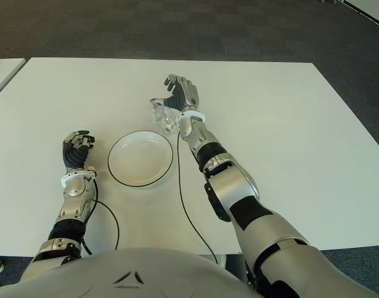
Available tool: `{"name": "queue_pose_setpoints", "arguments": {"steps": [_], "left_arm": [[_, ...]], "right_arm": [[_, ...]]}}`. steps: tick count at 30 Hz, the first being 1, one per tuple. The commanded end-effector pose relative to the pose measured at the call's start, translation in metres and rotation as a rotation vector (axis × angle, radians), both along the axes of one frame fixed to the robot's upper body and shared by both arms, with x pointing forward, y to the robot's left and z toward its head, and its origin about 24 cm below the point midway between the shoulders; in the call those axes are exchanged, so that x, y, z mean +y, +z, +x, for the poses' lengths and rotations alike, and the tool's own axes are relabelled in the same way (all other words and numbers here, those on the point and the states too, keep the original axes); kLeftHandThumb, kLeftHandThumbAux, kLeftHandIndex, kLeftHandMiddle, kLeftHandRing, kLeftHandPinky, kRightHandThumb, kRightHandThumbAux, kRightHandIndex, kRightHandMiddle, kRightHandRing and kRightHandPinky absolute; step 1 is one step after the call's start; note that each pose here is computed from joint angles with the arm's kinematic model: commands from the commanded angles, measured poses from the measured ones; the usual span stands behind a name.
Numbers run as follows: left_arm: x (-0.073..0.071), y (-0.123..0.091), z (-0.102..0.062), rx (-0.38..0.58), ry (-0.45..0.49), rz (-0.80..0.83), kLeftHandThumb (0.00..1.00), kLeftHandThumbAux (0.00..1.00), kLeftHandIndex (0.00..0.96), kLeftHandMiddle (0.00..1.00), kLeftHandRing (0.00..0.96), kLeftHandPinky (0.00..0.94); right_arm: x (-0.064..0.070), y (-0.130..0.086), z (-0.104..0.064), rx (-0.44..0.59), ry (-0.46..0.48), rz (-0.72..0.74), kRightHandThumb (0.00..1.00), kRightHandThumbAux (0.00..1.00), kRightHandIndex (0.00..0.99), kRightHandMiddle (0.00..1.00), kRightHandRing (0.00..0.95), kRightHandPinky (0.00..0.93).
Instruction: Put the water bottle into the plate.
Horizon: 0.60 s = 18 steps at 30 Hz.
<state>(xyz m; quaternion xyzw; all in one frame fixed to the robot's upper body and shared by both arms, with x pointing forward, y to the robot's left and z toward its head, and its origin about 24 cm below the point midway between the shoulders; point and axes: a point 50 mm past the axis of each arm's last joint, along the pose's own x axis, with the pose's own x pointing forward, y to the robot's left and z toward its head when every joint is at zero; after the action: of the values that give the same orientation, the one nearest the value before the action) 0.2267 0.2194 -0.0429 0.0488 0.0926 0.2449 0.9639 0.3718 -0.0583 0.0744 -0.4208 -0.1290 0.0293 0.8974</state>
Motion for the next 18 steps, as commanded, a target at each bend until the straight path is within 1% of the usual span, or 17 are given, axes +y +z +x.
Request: {"name": "queue_pose_setpoints", "arguments": {"steps": [1, 2, 4, 5, 6, 7, 9, 10, 11, 12, 14, 18], "left_arm": [[-0.0099, -0.0283, -0.0213, 0.161, 0.005, -0.048, 0.681, 0.723, 0.416, 0.515, 0.492, 0.459], [-0.01, -0.0282, -0.0211, 0.162, 0.005, -0.049, 0.681, 0.722, 0.417, 0.516, 0.493, 0.46], [-0.0104, -0.0282, -0.021, 0.164, 0.005, -0.052, 0.681, 0.722, 0.417, 0.517, 0.493, 0.46], [-0.0105, -0.0282, -0.0209, 0.166, 0.007, -0.056, 0.681, 0.722, 0.417, 0.518, 0.493, 0.46], [-0.0105, -0.0281, -0.0208, 0.166, 0.008, -0.059, 0.681, 0.722, 0.417, 0.518, 0.492, 0.457], [-0.0106, -0.028, -0.0207, 0.166, 0.009, -0.063, 0.681, 0.721, 0.417, 0.518, 0.491, 0.455], [-0.0108, -0.0276, -0.0204, 0.162, 0.012, -0.07, 0.681, 0.721, 0.417, 0.517, 0.489, 0.451], [-0.0109, -0.0275, -0.0202, 0.16, 0.013, -0.073, 0.681, 0.722, 0.417, 0.519, 0.49, 0.455], [-0.011, -0.0272, -0.0201, 0.156, 0.014, -0.077, 0.681, 0.722, 0.418, 0.52, 0.49, 0.456], [-0.0111, -0.0271, -0.02, 0.154, 0.015, -0.079, 0.681, 0.722, 0.418, 0.524, 0.492, 0.46], [-0.0112, -0.0269, -0.02, 0.151, 0.016, -0.081, 0.681, 0.722, 0.418, 0.528, 0.494, 0.465], [-0.0117, -0.0263, -0.0198, 0.143, 0.015, -0.079, 0.682, 0.722, 0.419, 0.535, 0.496, 0.47]], "right_arm": [[0.0008, -0.0028, 0.0034, 0.071, 0.001, -0.047, 0.842, 0.694, 0.369, 0.489, 0.478, 0.466], [0.0006, -0.0034, 0.0038, 0.08, 0.001, -0.055, 0.837, 0.695, 0.368, 0.486, 0.47, 0.456], [-0.0003, -0.0049, 0.0046, 0.103, 0.004, -0.084, 0.743, 0.718, 0.388, 0.421, 0.43, 0.414], [-0.0008, -0.0059, 0.0049, 0.115, 0.006, -0.104, 0.729, 0.722, 0.391, 0.409, 0.421, 0.407], [-0.001, -0.0065, 0.0051, 0.123, 0.006, -0.116, 0.577, 0.737, 0.285, 0.361, 0.382, 0.375], [-0.0013, -0.0069, 0.0053, 0.129, 0.007, -0.127, 0.47, 0.749, 0.216, 0.33, 0.357, 0.354], [-0.0016, -0.0076, 0.0056, 0.137, 0.007, -0.146, 0.376, 0.757, 0.146, 0.288, 0.32, 0.324], [-0.0017, -0.0079, 0.0057, 0.14, 0.007, -0.155, 0.333, 0.755, 0.108, 0.25, 0.281, 0.289], [-0.0019, -0.0086, 0.0058, 0.144, 0.006, -0.171, 0.318, 0.754, 0.094, 0.236, 0.267, 0.277], [-0.002, -0.009, 0.0058, 0.146, 0.006, -0.181, 0.29, 0.748, 0.062, 0.194, 0.223, 0.237], [-0.0022, -0.0097, 0.0058, 0.151, 0.006, -0.198, 0.263, 0.739, 0.032, 0.146, 0.174, 0.192], [-0.0009, -0.0119, 0.0047, 0.155, 0.006, -0.233, 0.217, 0.714, 0.006, 0.065, 0.099, 0.125]]}}
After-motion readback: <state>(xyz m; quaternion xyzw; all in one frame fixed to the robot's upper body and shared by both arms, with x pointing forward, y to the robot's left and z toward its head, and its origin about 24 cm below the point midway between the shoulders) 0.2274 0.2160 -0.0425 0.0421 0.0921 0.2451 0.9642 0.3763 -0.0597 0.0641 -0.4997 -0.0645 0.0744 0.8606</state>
